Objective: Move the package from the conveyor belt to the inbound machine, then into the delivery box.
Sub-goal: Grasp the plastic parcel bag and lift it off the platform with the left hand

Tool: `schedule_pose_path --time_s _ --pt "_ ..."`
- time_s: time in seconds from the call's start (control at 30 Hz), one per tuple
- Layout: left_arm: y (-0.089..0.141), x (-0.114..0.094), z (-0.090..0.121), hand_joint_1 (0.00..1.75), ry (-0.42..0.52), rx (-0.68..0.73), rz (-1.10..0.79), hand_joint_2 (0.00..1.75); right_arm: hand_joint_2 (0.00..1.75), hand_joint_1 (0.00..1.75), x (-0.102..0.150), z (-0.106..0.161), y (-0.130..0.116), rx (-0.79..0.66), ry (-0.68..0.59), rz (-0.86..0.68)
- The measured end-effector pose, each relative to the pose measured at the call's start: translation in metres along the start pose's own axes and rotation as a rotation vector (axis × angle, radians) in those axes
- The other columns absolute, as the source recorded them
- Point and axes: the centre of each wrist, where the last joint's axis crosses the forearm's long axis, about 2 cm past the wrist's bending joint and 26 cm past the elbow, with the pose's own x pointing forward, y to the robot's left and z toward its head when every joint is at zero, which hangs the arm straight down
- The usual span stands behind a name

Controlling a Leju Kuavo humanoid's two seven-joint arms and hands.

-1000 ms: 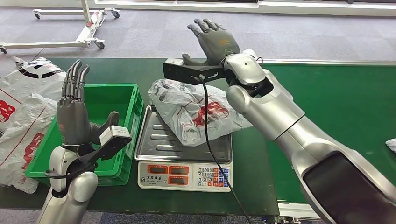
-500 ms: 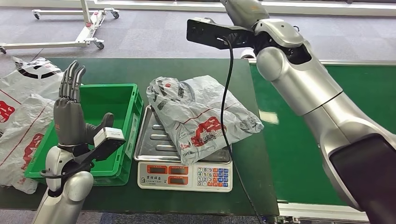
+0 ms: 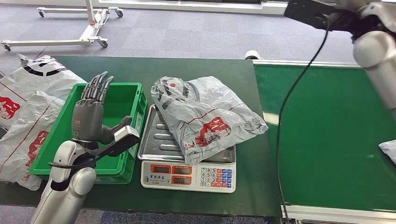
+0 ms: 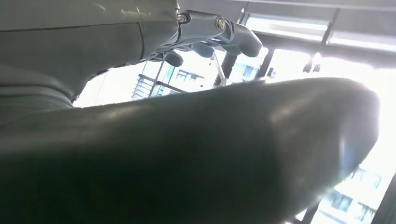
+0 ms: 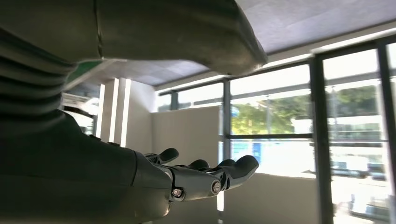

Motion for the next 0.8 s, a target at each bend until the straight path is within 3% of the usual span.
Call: schedule_pose_path --time_s 0.17,0.3,0.43,0.57,0.67,0.8 --pt "-0.009 -0.023 -0.015 0.0 -0.001 -0.107 -0.045 0.0 1.75 0.0 -0.109 0.074 0.02 -0.003 0.159 -0.097" --pt "-0.014 -0.041 -0.026 0.0 0.001 -0.207 -0.065 0.0 1.75 0.0 -0.162 0.151 0.037 -0.002 0.258 -0.132" --pt "-0.014 -0.043 -0.045 0.0 -0.017 -0.267 -0.058 0.0 1.75 0.0 -0.181 0.208 0.046 0.082 0.317 -0.071" --pt "-0.011 -0.041 -0.069 0.0 -0.03 -0.312 -0.061 0.0 1.75 0.0 -0.183 0.246 0.044 0.144 0.306 -0.03" --pt "-0.011 -0.04 -0.08 0.0 -0.034 -0.338 -0.076 0.0 1.75 0.0 -0.182 0.261 0.037 0.125 0.296 -0.005" --pt "-0.015 -0.035 -0.085 0.0 -0.045 -0.363 -0.09 0.0 1.75 0.0 -0.181 0.261 0.043 0.101 0.293 0.042"
